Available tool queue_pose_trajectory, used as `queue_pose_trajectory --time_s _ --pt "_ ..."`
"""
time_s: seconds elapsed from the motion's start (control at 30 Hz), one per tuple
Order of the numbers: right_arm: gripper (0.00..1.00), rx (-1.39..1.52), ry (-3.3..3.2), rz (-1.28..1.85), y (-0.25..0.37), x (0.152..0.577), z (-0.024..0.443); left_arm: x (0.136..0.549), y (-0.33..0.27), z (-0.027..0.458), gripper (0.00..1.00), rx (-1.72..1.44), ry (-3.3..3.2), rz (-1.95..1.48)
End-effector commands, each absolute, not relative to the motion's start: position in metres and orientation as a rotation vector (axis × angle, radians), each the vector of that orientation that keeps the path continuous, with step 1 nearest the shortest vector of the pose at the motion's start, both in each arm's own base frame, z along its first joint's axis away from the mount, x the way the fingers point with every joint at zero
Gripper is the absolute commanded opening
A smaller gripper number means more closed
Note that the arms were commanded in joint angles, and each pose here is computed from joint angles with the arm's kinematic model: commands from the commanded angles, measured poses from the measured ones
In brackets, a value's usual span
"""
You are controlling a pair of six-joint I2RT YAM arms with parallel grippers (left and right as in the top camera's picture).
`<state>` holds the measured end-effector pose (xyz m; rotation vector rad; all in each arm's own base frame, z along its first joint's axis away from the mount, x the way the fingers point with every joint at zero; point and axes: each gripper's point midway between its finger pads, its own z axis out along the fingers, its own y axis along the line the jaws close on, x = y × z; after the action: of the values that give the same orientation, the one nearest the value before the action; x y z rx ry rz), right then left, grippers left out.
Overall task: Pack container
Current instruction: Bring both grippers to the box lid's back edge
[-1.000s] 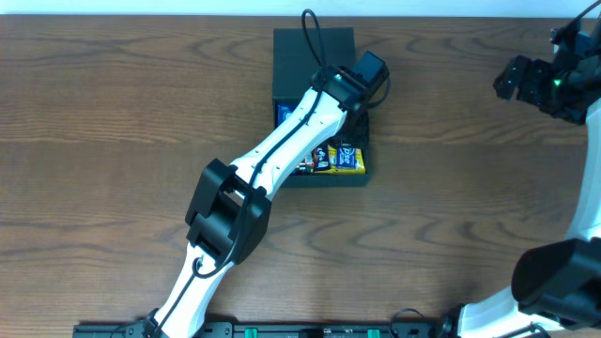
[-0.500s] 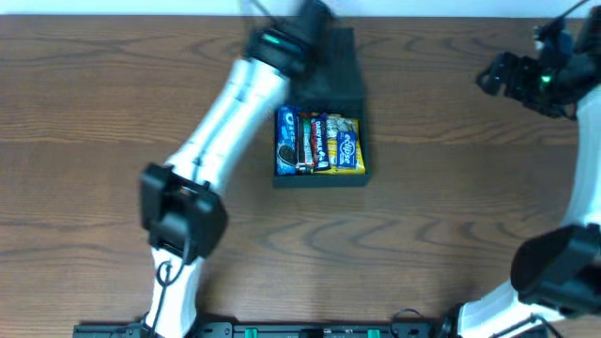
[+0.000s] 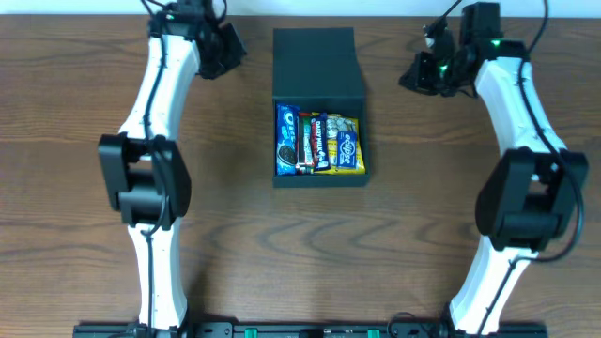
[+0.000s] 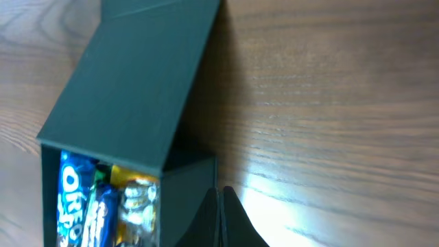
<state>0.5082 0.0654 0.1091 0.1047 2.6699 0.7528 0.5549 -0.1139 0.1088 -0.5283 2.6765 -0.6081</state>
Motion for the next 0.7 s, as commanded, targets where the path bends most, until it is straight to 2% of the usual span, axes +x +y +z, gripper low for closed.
queue_pose_trajectory --time_s 0.0,0.23,0.47,0.67 --pt "0.01 0.269 2.699 0.885 0.074 0.514 0.084 0.556 -0.134 0.073 0.05 -0.621 2.728 -0.738" --pt "0.02 0.304 2.772 1.016 0.109 0.53 0.044 0.546 -0.159 0.011 0.05 -0.744 2.829 -0.958" --pt "0.01 0.305 2.846 1.038 0.125 0.526 0.023 0.54 -0.164 0.006 0.05 -0.73 2.857 -0.964" --pt "0.01 0.242 2.814 1.122 0.142 0.527 0.026 0.538 -0.178 0.007 0.05 -0.69 2.863 -0.981"
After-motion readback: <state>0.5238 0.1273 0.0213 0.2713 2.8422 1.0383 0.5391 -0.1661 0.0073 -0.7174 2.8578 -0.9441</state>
